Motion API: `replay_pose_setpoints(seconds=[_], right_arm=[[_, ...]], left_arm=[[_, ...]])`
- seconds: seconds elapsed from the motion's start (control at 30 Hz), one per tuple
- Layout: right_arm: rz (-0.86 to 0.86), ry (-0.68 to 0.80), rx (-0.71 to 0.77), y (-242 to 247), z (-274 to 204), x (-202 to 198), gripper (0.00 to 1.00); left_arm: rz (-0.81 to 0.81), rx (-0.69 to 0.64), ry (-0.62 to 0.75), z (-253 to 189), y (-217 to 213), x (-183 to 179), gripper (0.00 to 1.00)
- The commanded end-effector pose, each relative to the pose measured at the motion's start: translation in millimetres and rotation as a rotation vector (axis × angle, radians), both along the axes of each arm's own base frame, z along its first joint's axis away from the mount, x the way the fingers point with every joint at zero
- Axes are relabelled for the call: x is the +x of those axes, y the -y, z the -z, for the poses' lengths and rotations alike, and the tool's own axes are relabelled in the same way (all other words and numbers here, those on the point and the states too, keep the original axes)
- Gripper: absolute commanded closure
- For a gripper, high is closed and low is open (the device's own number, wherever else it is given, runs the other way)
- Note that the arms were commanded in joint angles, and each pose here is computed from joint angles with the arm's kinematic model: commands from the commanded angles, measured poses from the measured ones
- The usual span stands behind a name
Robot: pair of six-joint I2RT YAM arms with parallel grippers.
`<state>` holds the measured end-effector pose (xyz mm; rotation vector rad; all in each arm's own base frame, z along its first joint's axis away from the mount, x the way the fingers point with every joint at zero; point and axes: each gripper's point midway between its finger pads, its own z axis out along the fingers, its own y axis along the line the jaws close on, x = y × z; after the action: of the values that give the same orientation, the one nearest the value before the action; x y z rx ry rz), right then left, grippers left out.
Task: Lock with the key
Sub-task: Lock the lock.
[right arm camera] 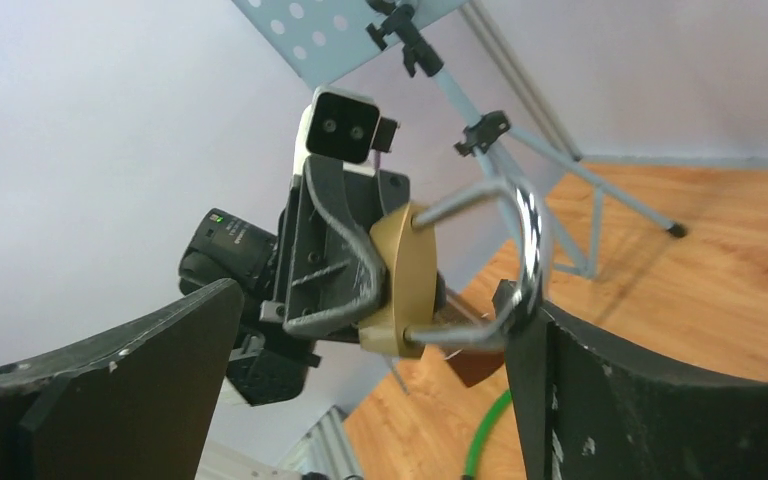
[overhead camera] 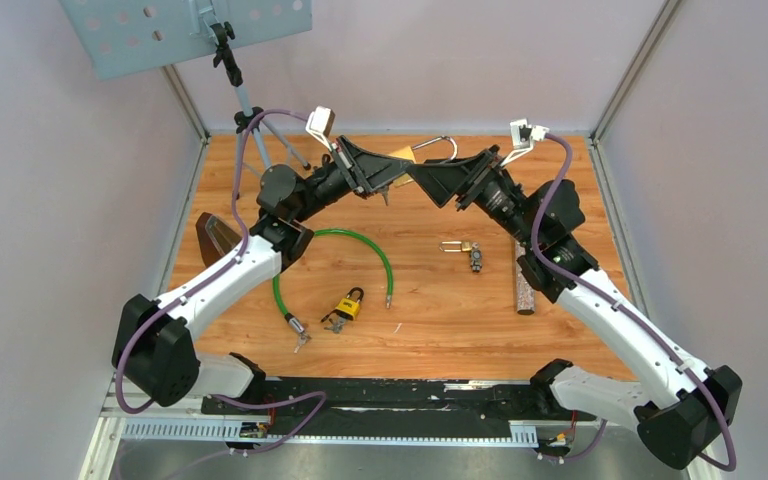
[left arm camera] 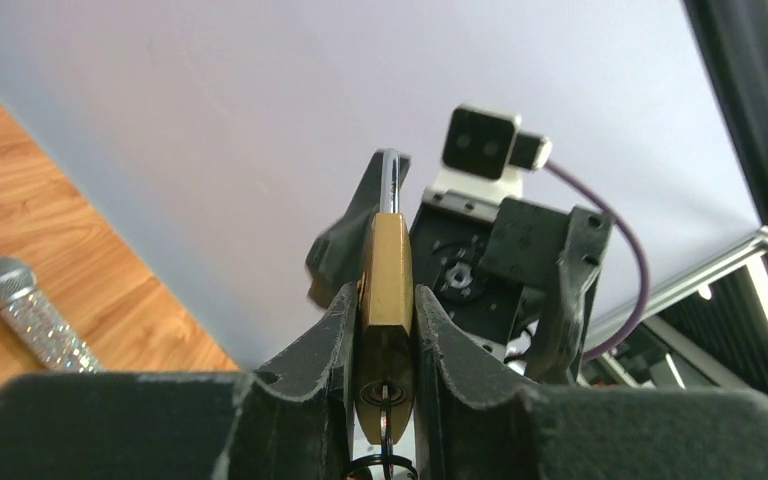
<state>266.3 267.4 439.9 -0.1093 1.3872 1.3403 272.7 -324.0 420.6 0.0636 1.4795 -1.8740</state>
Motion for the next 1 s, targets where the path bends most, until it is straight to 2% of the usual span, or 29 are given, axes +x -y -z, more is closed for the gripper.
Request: replay_pose_setpoints(seconds=[0.0, 0.17, 0.33, 0.57, 0.97], right_arm=[[-0.049, -0.051, 0.164, -3, -28, -8, 0.06], [-0.026, -0.060, 0.252, 4, -36, -3, 0.23], [0.013, -0.048, 0.280, 6, -47, 7, 0.24], [0.010, -0.122, 0.296, -5, -58, 24, 0.43], [-0.009, -0.131, 0.280, -13, -60, 29, 0.59]], left_arm=[[-0.045, -0.241, 0.084, -70, -28, -13, 1.00], [-0.034, -0.274, 0.071, -71, -30, -15, 1.00], [-0.030, -0.286, 0.065, -73, -32, -17, 1.00], [-0.009, -0.281, 0.060, -72, -30, -19, 1.00], [0.001, -0.276, 0.047, -68, -29, -19, 1.00]])
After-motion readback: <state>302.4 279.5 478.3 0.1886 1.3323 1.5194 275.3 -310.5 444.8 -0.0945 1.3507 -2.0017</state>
